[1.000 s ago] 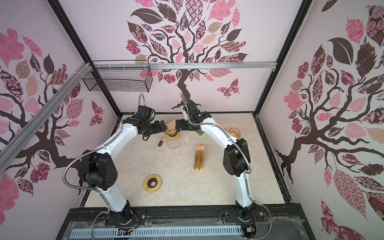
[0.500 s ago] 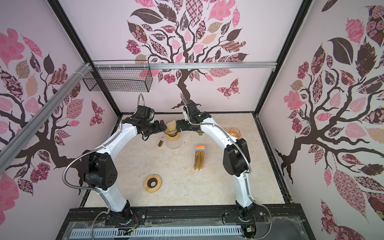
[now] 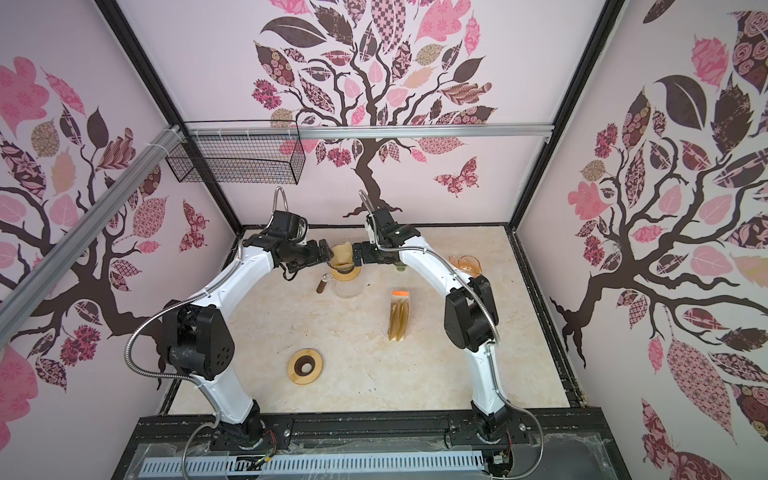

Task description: Place the coffee filter in the dripper

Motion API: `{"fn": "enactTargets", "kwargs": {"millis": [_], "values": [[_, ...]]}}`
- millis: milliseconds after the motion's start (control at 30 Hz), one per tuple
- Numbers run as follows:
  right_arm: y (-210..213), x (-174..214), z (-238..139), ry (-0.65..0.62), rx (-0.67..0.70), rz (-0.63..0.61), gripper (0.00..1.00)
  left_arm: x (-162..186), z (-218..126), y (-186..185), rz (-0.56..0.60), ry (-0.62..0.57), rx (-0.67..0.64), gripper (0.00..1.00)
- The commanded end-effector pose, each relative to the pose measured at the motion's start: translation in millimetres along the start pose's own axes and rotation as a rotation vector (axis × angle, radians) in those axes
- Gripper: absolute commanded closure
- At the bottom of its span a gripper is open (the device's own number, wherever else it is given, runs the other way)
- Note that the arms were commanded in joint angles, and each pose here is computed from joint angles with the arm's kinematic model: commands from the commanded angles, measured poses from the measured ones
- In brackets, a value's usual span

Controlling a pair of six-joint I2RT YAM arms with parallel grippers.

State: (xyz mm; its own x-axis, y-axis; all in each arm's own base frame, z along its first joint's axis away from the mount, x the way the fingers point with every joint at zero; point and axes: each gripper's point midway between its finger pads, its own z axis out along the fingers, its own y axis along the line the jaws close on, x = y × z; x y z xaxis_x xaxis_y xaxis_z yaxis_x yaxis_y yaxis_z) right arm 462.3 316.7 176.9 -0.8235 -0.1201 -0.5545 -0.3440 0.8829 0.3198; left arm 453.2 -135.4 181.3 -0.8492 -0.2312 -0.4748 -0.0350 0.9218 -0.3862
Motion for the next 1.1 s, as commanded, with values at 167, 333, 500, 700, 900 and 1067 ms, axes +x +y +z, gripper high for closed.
{"fn": "enactTargets", "kwargs": {"millis": [167,333,500,700,900,1067], "values": [[-8.3,5.2,10.7,0.016,0.022,-0.004,0.0,5.9,17.2,9.1,-0.014,0.027,-0.015,0.03],[-10.6,2.3,8.5,-0.002,0.023,0.005,0.0,9.5,21.2,15.1,-0.024,0.033,-0.041,0.04],[-7.3,-0.9,5.4,-0.016,0.006,0.006,0.0,11.6,23.0,14.4,-0.025,0.035,-0.03,0.04],[4.7,-12.2,-11.6,-0.071,-0.062,0.01,0.0,5.6,16.9,9.9,-0.032,0.007,-0.01,0.03],[7.4,-16.1,-18.6,-0.083,-0.074,0.012,0.0,-6.2,-3.8,-4.0,-0.038,-0.043,0.042,0.04],[4.4,-12.4,-13.2,-0.066,-0.06,0.014,0.0,-9.9,-23.6,-11.5,-0.025,-0.071,0.065,0.03]]}}
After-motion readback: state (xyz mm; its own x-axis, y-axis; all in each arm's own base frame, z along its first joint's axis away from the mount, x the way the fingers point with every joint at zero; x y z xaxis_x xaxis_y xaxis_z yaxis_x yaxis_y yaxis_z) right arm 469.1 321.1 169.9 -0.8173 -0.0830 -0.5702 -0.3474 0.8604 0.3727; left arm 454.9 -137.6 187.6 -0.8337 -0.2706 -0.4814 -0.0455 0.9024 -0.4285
